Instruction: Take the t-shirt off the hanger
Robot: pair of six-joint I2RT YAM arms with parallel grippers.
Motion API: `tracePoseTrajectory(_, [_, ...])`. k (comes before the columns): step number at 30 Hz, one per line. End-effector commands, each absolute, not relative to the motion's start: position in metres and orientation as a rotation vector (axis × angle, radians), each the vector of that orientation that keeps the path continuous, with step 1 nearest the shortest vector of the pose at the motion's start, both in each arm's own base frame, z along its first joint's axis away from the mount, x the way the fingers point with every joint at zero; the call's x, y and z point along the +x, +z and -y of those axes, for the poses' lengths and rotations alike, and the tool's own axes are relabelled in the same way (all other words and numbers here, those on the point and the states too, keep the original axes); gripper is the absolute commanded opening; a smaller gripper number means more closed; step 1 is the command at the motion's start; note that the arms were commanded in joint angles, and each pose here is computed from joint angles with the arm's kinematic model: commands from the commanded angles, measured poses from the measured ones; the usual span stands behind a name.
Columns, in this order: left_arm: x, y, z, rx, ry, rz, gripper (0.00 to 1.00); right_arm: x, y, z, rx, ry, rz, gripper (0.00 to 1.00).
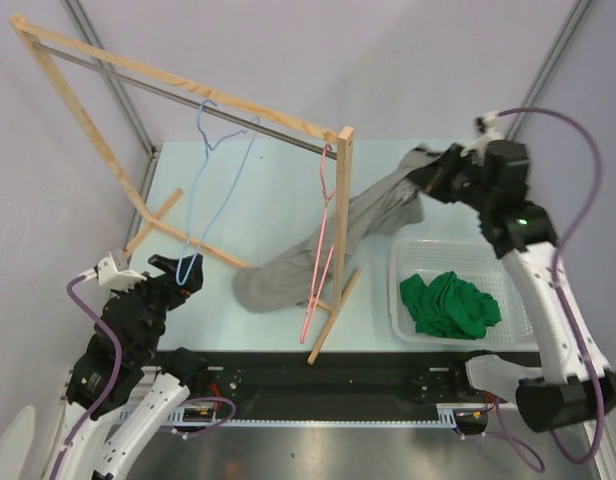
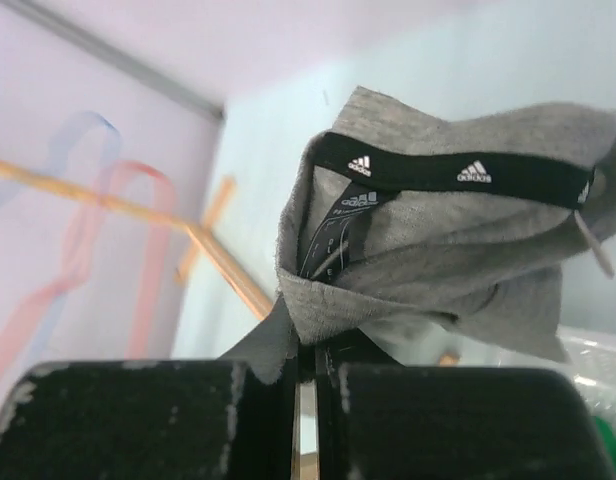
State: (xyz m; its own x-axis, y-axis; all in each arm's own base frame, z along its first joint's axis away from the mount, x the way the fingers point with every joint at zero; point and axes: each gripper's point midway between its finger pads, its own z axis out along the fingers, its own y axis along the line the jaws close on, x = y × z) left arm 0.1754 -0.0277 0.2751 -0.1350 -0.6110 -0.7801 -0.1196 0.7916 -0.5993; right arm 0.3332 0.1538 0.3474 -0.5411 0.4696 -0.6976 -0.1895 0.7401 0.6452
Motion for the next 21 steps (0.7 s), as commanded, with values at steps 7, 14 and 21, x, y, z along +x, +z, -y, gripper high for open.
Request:
tracePoseTrajectory(7, [0.189,0.255,0.033,-0.695,-0.444,-1.747,0.95,0.206,0.564,-0.070,0.221,0.672,-1.491,0.00])
tracePoseTrajectory(14, [0.188,0.242,0.032,-0.759,-0.461,-1.751,0.95,0.146,0.648,-0.049,0.235,0.622,-1.214,0.00])
tracePoseTrajectory(21, [0.188,0.235,0.041,-0.736,-0.489,-1.795,0.95,0.119,0.703,-0.011,0.301,0.529,-0.947,0.00])
